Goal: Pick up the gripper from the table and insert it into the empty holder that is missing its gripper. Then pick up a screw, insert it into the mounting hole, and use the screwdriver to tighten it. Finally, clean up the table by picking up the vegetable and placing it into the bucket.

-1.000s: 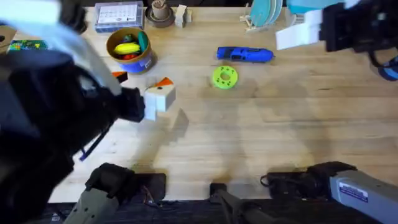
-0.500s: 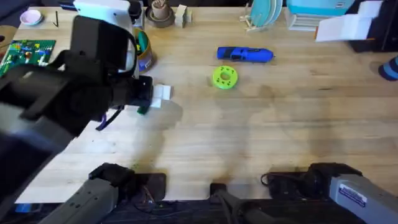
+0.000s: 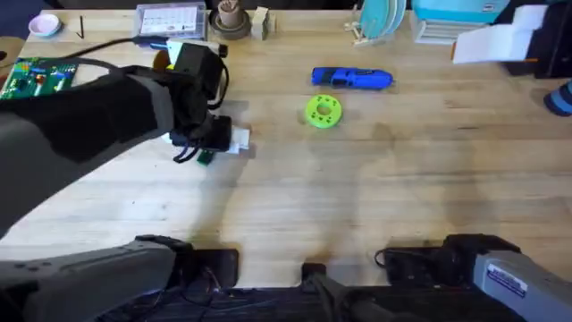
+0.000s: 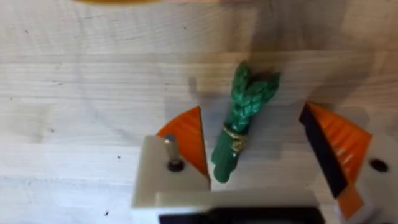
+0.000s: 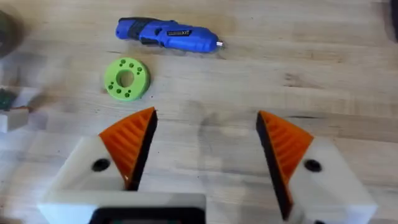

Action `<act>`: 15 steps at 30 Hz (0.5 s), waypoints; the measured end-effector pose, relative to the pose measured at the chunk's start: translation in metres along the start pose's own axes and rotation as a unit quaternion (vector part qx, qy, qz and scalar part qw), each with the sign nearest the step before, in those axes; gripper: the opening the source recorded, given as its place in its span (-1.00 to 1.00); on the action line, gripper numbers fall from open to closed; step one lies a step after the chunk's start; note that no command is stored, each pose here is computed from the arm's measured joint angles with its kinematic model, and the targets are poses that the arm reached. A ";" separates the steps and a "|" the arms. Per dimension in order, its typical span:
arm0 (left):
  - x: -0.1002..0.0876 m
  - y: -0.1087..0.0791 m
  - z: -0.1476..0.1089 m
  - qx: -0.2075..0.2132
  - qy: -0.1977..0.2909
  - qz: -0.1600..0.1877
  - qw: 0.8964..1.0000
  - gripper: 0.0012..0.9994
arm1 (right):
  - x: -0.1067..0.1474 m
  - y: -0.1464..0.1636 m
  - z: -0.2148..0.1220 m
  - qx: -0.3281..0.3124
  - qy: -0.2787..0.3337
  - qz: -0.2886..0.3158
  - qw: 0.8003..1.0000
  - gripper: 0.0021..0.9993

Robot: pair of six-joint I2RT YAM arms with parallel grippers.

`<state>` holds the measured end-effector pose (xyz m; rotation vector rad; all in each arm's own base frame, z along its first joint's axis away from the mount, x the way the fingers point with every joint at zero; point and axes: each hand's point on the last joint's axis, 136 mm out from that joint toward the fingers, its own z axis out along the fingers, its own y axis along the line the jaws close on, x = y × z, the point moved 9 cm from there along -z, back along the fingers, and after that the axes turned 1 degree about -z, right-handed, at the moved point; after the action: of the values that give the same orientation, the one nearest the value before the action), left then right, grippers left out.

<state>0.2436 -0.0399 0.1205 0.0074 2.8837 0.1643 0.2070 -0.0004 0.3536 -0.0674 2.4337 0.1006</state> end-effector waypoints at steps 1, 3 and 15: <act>-0.001 -0.001 0.001 0.005 0.003 -0.002 1.000 0.74 | 0.000 0.000 0.000 0.000 0.000 0.000 1.000 0.98; -0.005 -0.004 0.001 0.009 0.001 -0.002 1.000 0.37 | 0.000 0.000 0.000 0.000 0.001 0.000 1.000 0.99; -0.010 -0.005 0.002 0.010 0.000 -0.005 1.000 -0.96 | 0.000 0.000 0.000 0.000 0.001 0.000 1.000 0.99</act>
<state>0.2536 -0.0446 0.1200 -0.0029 2.8852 0.1346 0.2068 -0.0004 0.3534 -0.0673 2.4358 0.1008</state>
